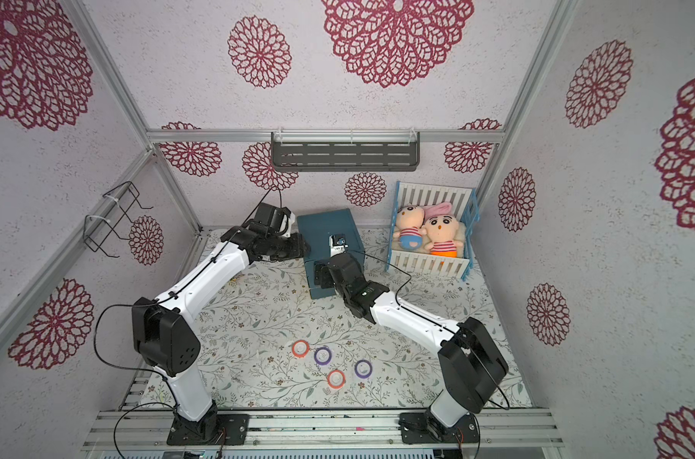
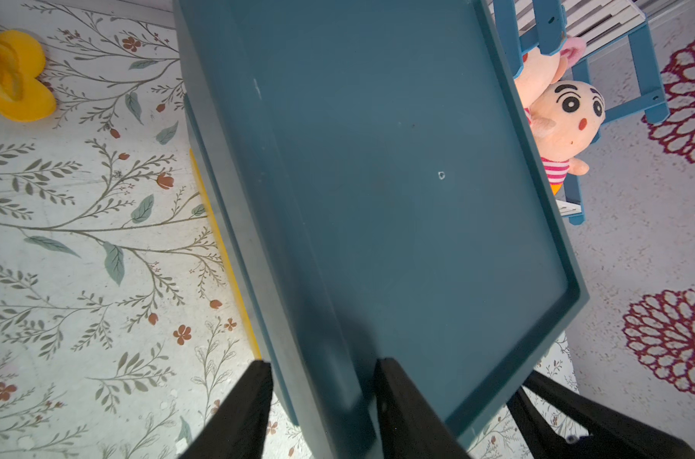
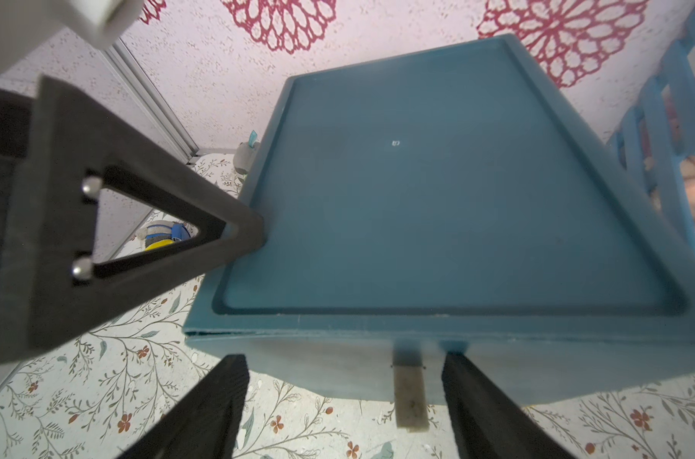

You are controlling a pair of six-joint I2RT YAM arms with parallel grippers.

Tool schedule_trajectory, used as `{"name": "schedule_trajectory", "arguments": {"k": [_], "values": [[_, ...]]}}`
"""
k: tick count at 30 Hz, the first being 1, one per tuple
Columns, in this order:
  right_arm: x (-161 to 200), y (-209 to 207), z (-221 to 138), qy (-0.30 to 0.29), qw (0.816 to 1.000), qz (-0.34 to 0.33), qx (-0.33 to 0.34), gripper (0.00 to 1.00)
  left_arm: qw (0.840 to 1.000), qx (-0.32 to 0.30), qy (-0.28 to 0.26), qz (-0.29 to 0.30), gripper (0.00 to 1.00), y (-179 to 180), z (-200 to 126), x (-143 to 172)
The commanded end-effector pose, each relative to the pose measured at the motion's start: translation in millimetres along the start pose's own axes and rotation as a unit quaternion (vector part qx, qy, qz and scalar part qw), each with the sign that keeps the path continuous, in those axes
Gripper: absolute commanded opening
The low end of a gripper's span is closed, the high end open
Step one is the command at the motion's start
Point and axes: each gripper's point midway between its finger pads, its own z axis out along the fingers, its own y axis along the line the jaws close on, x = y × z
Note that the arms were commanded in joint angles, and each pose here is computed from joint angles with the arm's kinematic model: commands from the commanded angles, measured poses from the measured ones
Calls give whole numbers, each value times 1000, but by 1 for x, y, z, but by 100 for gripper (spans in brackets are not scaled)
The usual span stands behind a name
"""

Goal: Place the transparent tape into the drawer according to color
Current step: Close the drawer in the storage box, then open the drawer in the storage box.

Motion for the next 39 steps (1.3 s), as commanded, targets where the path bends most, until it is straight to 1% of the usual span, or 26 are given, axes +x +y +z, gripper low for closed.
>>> {"name": "schedule_trajectory", "arguments": {"k": [1,8,12,17,22,25,29,34,39], "values": [[-23,5,0,-38,999,-1,1,84,1000,0,11,5,48,3,-6,8],[-24,4,1,-42,999,-1,5,84,1000,1,11,4,49,3,-7,9],[-30,4,-12,-50,999,9,-1,87,1000,1,10,6,49,3,-7,8],[-28,-1,-43,-45,998,49,-18,89,1000,-1,10,7,51,3,-8,8],[-3,-8,-62,-22,993,110,-45,89,1000,-3,7,8,52,4,-10,7],[14,-11,-65,-7,983,166,-74,88,1000,-2,6,8,52,4,-11,6],[30,-15,-64,6,962,243,-128,85,1000,-2,6,9,53,3,-12,5],[37,-16,-58,13,939,301,-169,83,1000,-1,4,10,54,2,-13,4],[43,-22,-47,13,918,347,-193,78,1000,0,2,8,54,2,-13,3]]}}
